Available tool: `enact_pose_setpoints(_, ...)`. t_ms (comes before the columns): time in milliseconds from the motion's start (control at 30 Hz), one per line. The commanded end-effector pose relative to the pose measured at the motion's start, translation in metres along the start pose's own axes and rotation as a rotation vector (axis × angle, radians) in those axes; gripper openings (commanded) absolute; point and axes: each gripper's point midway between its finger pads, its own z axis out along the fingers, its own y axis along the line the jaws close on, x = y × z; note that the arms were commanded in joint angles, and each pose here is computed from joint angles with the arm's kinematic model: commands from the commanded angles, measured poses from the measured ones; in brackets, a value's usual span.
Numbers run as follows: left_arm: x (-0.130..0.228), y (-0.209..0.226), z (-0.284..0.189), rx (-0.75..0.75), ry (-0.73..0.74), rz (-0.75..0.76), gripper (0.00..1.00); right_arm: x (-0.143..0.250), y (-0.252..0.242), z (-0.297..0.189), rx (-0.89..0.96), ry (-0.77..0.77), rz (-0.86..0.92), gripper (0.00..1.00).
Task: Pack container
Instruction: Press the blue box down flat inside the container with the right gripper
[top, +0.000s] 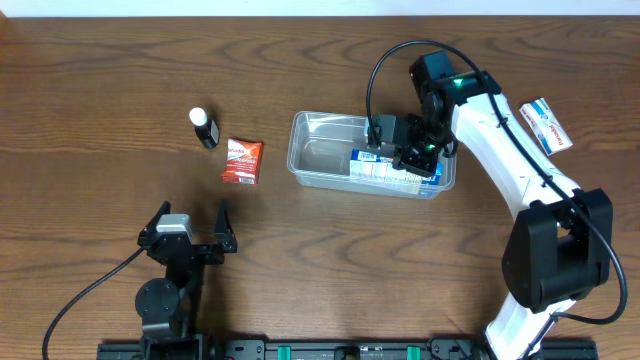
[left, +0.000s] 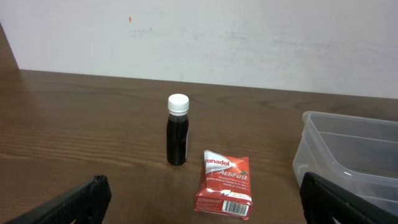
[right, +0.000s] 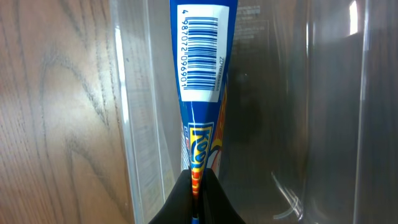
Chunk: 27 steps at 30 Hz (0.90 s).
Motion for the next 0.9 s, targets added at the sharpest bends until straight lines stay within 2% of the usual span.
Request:
enact_pose_setpoints(0,0.014,-0.001,0.001,0.010,0.044,-0.010,0.98,-0.004,-0.001,-0.007,-0.004,-0.043,-0.019,0.03)
enact_pose_setpoints(867,0.014,-0.001,0.001,0.010,0.044,-0.010,0.98,0.011,0.004,0.016,-0.025,-0.021,-0.017,0.04)
